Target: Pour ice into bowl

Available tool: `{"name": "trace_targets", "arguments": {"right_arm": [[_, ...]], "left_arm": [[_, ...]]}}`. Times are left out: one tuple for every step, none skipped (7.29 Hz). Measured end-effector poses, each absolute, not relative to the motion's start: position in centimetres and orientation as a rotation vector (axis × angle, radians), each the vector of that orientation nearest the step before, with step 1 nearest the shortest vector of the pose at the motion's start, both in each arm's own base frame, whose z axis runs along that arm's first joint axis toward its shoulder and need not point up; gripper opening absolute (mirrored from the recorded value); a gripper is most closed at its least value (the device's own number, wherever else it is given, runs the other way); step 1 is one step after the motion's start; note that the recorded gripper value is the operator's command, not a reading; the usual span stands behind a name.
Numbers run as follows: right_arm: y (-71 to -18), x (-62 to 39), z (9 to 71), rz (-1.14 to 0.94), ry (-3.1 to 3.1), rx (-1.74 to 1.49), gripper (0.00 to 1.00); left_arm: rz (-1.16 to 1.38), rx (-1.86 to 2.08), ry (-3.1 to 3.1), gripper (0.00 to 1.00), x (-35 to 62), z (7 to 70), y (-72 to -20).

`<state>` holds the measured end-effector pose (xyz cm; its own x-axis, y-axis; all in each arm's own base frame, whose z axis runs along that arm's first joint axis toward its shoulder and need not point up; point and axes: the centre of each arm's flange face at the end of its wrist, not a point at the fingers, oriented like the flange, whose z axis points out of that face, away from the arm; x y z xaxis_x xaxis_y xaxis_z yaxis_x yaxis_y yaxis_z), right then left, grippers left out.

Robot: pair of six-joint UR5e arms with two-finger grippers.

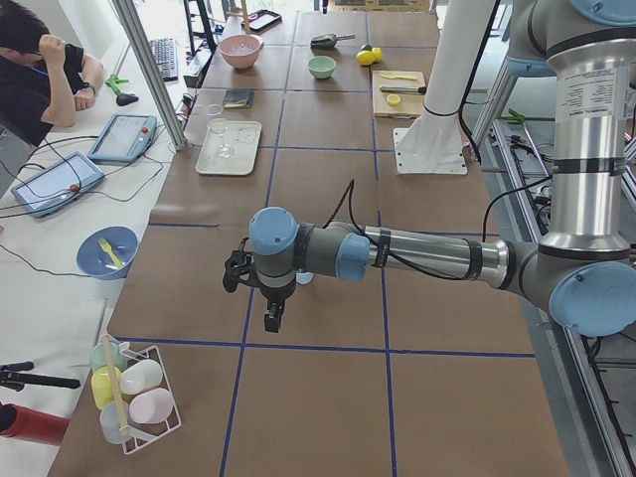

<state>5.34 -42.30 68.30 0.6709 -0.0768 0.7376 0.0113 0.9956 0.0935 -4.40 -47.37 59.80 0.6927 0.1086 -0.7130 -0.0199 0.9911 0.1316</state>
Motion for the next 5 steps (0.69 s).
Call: {"name": "trace_targets", "arguments": {"right_arm": [[-42.20,5.34,68.38,-0.049,-0.834,0.082,1.00],[-42.04,5.35,68.52,-0.048,-0.834,0.079,1.00],[-41.98,5.36,68.55,-0.048,-0.833,0.079,1.00],[-42.02,5.37,68.39,-0.049,-0.832,0.082,1.00],[-42.18,5.38,67.82,-0.052,-0.832,0.093,1.00]], "left_arm": [[0.074,0.121,0.803,1.00,-4.41,59.56,-47.37],[0.076,0.128,0.803,1.00,-4.44,59.20,-47.36],[0.075,0.128,0.803,1.00,-4.44,59.17,-47.34],[0.075,0.127,0.804,1.00,-4.44,59.19,-47.31],[0.075,0.129,0.804,1.00,-4.43,59.11,-47.28]]}}
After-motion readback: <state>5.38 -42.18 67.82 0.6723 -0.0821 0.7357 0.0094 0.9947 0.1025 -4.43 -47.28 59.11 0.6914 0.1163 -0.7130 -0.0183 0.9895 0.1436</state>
